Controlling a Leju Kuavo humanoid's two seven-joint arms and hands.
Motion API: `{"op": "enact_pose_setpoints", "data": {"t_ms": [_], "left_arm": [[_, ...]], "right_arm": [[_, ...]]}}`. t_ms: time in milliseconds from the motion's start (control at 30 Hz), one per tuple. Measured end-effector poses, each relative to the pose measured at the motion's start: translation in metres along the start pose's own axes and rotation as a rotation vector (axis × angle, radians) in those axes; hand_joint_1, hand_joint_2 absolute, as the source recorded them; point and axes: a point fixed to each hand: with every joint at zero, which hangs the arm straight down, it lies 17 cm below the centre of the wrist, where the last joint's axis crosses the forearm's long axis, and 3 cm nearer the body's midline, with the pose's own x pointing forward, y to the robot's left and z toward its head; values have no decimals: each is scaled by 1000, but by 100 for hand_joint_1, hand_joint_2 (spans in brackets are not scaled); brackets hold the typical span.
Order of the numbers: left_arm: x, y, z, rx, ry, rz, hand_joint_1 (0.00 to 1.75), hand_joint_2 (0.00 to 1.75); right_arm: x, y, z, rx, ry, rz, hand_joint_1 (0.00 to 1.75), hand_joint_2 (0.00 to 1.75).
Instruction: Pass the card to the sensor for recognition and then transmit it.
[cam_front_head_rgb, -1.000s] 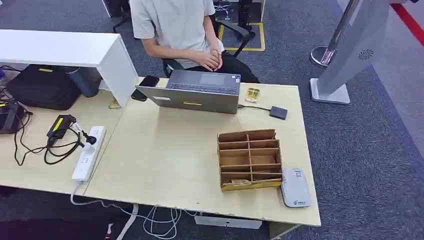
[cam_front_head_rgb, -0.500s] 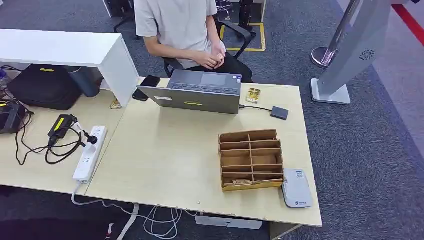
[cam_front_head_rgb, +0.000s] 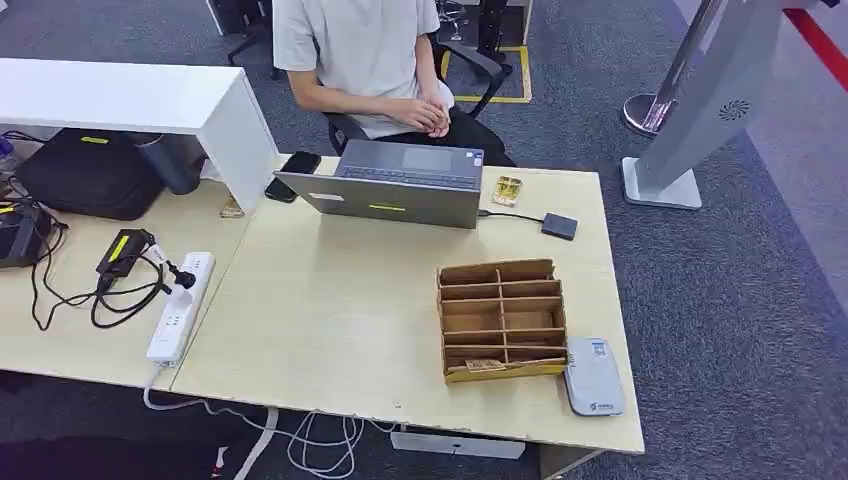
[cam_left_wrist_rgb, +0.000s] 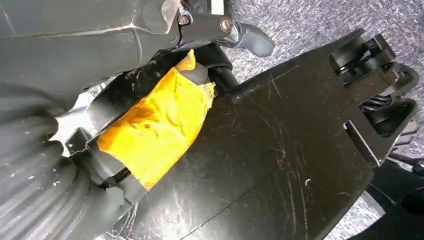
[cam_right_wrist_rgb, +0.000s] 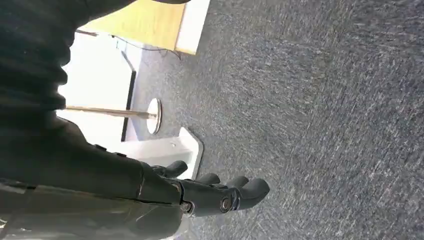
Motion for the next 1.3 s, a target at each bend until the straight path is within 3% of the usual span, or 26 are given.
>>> {"op": "enact_pose_setpoints", "data": {"t_ms": [1300], "left_arm": [[2, 2, 0, 18, -3, -39, 0, 175]], "right_arm": [[2, 1, 1, 7, 1, -15, 0, 175]]}}
